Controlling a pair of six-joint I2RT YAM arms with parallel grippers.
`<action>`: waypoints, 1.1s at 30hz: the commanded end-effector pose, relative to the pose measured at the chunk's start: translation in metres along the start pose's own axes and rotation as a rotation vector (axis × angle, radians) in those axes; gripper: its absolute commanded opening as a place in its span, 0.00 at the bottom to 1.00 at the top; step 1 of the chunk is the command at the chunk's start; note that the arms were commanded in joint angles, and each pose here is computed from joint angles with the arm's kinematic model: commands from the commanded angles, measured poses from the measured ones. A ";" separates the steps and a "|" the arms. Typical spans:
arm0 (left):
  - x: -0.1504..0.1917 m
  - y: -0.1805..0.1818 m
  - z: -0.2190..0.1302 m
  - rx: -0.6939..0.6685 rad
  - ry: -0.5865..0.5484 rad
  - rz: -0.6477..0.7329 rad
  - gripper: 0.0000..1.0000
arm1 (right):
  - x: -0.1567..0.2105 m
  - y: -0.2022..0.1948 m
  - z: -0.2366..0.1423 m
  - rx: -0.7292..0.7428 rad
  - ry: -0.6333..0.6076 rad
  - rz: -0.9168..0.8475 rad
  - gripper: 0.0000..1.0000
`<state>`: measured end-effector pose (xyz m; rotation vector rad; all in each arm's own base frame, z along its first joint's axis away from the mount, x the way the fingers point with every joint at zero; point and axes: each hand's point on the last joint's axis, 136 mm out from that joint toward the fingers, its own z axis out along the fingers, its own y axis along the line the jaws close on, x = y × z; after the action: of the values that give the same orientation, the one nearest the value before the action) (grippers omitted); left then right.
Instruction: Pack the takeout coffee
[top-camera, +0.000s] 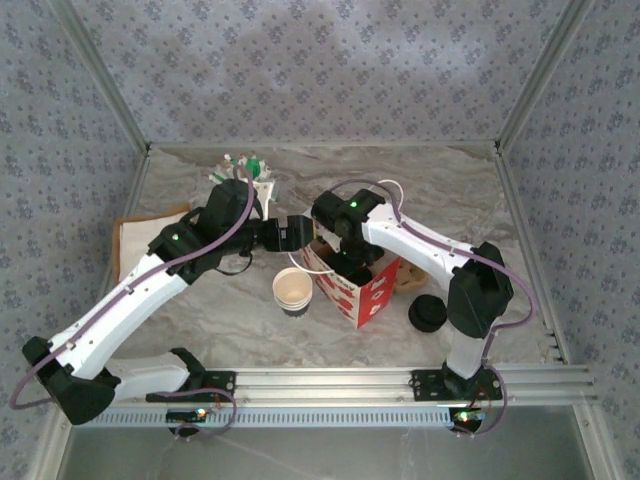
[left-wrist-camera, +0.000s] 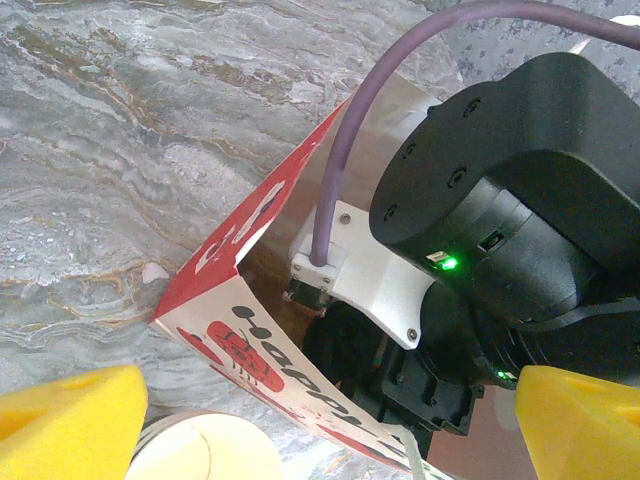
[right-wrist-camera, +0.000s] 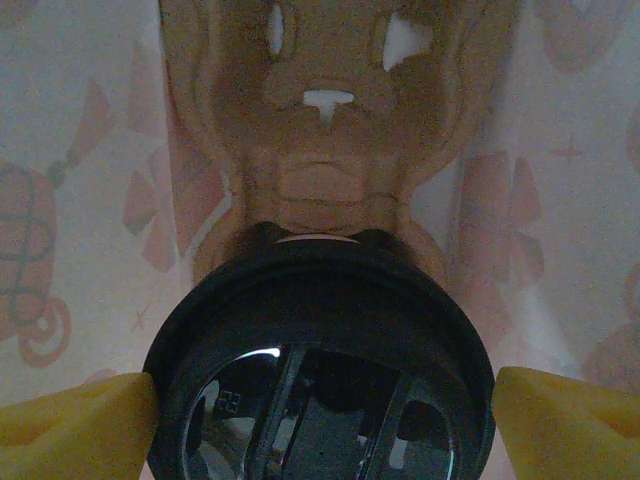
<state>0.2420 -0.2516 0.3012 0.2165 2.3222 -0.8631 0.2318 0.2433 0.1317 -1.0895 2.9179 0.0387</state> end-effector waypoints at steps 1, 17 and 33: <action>-0.014 -0.012 -0.009 0.027 -0.044 0.023 0.95 | 0.003 0.002 -0.003 0.009 0.016 0.001 0.90; -0.015 -0.013 -0.011 0.031 -0.047 0.023 0.95 | 0.004 0.003 -0.001 0.007 0.020 0.002 0.91; -0.014 -0.012 -0.011 0.030 -0.046 0.022 0.95 | 0.004 0.003 -0.002 0.009 0.019 0.004 0.93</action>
<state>0.2420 -0.2516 0.3011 0.2165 2.3226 -0.8629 0.2302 0.2448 0.1313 -1.0988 2.9157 0.0386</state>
